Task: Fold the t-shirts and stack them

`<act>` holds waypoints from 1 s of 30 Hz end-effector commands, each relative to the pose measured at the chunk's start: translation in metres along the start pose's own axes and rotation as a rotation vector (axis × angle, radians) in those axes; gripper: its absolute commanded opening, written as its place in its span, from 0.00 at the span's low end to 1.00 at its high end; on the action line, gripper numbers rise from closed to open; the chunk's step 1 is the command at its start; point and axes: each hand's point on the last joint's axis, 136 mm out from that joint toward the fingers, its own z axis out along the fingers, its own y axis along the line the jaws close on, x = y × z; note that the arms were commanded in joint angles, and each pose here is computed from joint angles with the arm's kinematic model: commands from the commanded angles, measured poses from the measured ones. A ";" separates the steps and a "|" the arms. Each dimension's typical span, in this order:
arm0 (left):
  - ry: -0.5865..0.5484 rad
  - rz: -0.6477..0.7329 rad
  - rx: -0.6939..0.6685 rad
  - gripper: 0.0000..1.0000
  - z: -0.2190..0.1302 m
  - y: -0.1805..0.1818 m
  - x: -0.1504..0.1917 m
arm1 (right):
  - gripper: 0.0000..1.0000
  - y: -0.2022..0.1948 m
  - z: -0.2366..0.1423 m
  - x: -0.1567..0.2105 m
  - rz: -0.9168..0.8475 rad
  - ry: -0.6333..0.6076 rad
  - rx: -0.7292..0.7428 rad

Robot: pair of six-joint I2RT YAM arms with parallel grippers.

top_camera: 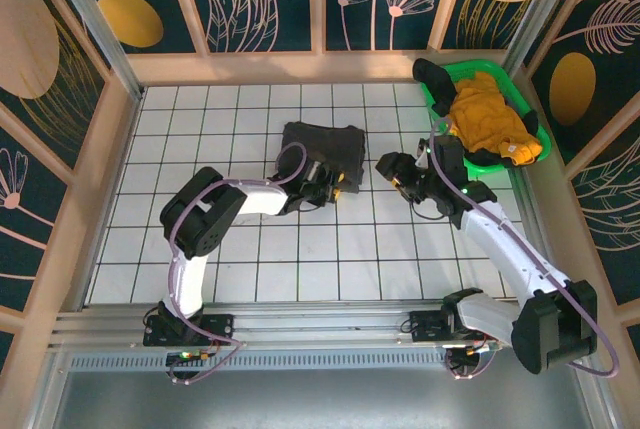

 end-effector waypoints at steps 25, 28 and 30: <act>-0.342 0.292 0.062 0.00 -0.174 -0.026 -0.366 | 0.59 0.056 0.003 -0.016 -0.140 0.062 -0.199; -0.339 0.333 0.005 0.00 -0.176 -0.021 -0.378 | 0.59 0.072 0.000 -0.014 -0.174 0.074 -0.282; -0.353 0.352 -0.010 0.00 -0.180 -0.021 -0.380 | 0.59 0.077 -0.002 -0.015 -0.185 0.062 -0.306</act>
